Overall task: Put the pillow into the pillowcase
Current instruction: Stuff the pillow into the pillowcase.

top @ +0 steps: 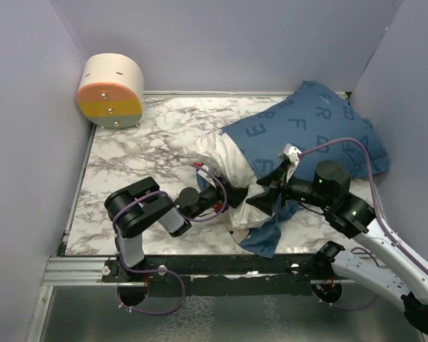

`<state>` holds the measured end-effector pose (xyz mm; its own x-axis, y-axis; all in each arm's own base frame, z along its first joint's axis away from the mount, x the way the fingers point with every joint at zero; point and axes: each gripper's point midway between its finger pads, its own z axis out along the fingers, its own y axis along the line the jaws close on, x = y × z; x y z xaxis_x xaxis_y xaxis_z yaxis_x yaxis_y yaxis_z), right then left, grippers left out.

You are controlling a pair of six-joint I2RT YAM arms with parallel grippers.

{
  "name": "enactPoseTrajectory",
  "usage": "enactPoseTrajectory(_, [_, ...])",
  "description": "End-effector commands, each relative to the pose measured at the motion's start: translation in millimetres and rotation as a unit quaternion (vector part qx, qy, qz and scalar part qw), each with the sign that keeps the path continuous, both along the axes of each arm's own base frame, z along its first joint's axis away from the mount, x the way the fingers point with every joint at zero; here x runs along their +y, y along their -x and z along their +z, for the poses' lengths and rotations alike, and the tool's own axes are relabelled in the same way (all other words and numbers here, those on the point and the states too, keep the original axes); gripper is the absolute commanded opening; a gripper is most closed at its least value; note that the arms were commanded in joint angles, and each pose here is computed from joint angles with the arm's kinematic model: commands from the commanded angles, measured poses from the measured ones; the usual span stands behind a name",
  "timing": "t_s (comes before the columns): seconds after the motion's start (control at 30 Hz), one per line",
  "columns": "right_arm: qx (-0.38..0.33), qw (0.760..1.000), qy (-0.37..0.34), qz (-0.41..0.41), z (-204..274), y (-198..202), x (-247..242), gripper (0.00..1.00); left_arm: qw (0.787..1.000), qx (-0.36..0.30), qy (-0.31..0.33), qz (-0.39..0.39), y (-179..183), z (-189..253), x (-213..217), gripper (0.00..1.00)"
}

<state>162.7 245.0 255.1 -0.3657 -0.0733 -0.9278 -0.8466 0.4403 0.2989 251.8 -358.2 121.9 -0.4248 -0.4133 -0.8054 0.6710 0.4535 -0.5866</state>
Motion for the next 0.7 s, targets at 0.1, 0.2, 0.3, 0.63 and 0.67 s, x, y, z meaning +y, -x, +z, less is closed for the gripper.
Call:
enactPoseTrajectory(0.1, [-0.113, 0.989, -0.004, -0.096, 82.0, -27.6, -27.7, 0.81, 0.985, 0.108, 0.055, -0.12, 61.1, -5.1, 6.4, 0.86])
enactPoseTrajectory(0.2, [-0.121, 0.983, 0.003, -0.136, 87.0, -45.3, -31.7, 0.82, 0.982, 0.131, 0.057, -0.127, 75.5, -10.6, 18.1, 0.99])
enactPoseTrajectory(0.3, [-0.11, 0.985, 0.007, -0.134, 78.1, -52.1, -24.8, 0.83, 0.984, 0.134, 0.046, -0.112, 79.7, -16.1, 29.9, 0.99])
enactPoseTrajectory(0.63, [-0.092, 0.987, 0.004, -0.134, 55.8, -50.8, -23.1, 0.83, 0.977, 0.034, -0.208, 0.044, 50.2, 9.0, 68.5, 0.99])
enactPoseTrajectory(0.67, [-0.095, 0.986, 0.005, -0.137, 57.1, -51.9, -23.8, 0.83, 0.975, 0.031, -0.213, 0.059, 49.3, 17.3, 78.4, 0.99])
